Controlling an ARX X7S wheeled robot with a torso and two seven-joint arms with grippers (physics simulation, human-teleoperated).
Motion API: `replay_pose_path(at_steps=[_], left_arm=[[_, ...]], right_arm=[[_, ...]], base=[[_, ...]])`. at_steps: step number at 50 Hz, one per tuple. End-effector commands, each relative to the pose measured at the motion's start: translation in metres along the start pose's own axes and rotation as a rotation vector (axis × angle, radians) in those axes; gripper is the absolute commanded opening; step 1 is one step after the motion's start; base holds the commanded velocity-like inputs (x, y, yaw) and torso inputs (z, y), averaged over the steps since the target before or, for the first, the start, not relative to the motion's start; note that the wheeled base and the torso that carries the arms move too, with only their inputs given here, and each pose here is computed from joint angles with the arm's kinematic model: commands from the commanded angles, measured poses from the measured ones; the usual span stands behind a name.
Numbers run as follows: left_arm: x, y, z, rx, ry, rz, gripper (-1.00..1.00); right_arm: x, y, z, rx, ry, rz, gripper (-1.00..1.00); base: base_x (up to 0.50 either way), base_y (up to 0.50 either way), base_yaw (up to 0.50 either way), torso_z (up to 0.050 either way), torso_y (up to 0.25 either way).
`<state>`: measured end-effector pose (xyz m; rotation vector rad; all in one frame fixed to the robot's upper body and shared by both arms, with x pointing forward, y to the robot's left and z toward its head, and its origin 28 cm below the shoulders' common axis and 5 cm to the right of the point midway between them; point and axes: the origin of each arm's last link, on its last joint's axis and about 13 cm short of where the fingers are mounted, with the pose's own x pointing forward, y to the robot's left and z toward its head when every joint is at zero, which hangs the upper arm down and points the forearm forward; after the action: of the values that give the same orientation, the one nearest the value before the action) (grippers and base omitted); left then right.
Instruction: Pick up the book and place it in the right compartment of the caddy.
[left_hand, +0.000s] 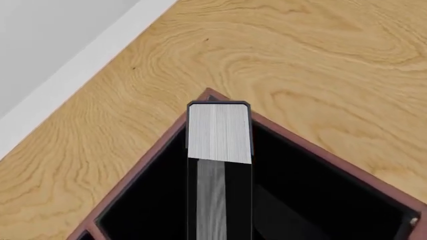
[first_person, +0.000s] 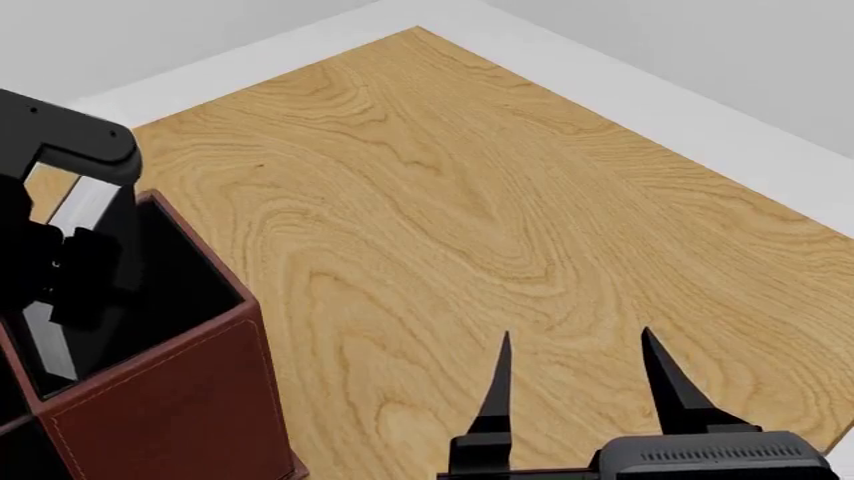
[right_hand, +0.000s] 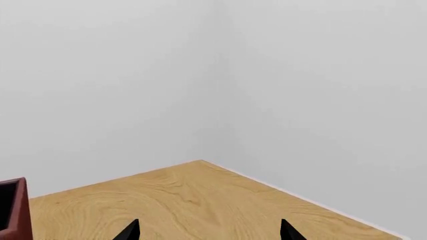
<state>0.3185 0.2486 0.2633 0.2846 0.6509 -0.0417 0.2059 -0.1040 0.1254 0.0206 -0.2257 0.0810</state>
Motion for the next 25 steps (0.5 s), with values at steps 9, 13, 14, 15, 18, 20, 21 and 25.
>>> replay_pose_path(at_steps=[9,13,14,15,18,20,21,25], left_arm=[[0.026,0.007,-0.004,-0.017,0.012,0.068,-1.00],[0.030,0.007,-0.007,-0.012,0.020,0.073,-1.00],[0.031,0.007,-0.008,-0.011,0.023,0.072,-1.00],[0.033,0.007,-0.009,-0.008,0.024,0.076,-1.00],[0.035,0.007,-0.011,-0.008,0.030,0.071,-1.00],[0.038,0.007,-0.012,-0.009,0.033,0.074,-1.00],[0.039,0.007,-0.014,-0.007,0.037,0.075,-1.00],[0.042,0.007,-0.017,-0.007,0.043,0.077,-1.00]], right_arm=[[0.001,0.000,-0.003,0.001,0.007,-0.002,1.00],[0.002,0.000,-0.004,0.000,0.010,-0.001,1.00],[0.002,0.000,-0.004,0.001,0.011,-0.001,1.00],[0.002,0.000,-0.004,0.000,0.012,-0.001,1.00],[0.002,0.000,-0.004,0.000,0.012,0.000,1.00],[0.002,0.000,-0.004,-0.001,0.013,0.000,1.00],[0.002,0.000,-0.004,-0.001,0.013,0.000,1.00],[0.003,0.000,-0.005,-0.001,0.016,0.002,1.00]], base=[[0.00,0.00,0.00,0.000,0.001],[0.00,0.00,0.00,0.003,0.003],[0.00,0.00,0.00,0.000,0.000],[0.00,0.00,0.00,0.000,0.000],[0.00,0.00,0.00,0.000,0.000],[0.00,0.00,0.00,0.000,0.000],[0.01,-0.01,0.00,0.000,0.000],[0.00,0.00,0.00,0.000,0.000]])
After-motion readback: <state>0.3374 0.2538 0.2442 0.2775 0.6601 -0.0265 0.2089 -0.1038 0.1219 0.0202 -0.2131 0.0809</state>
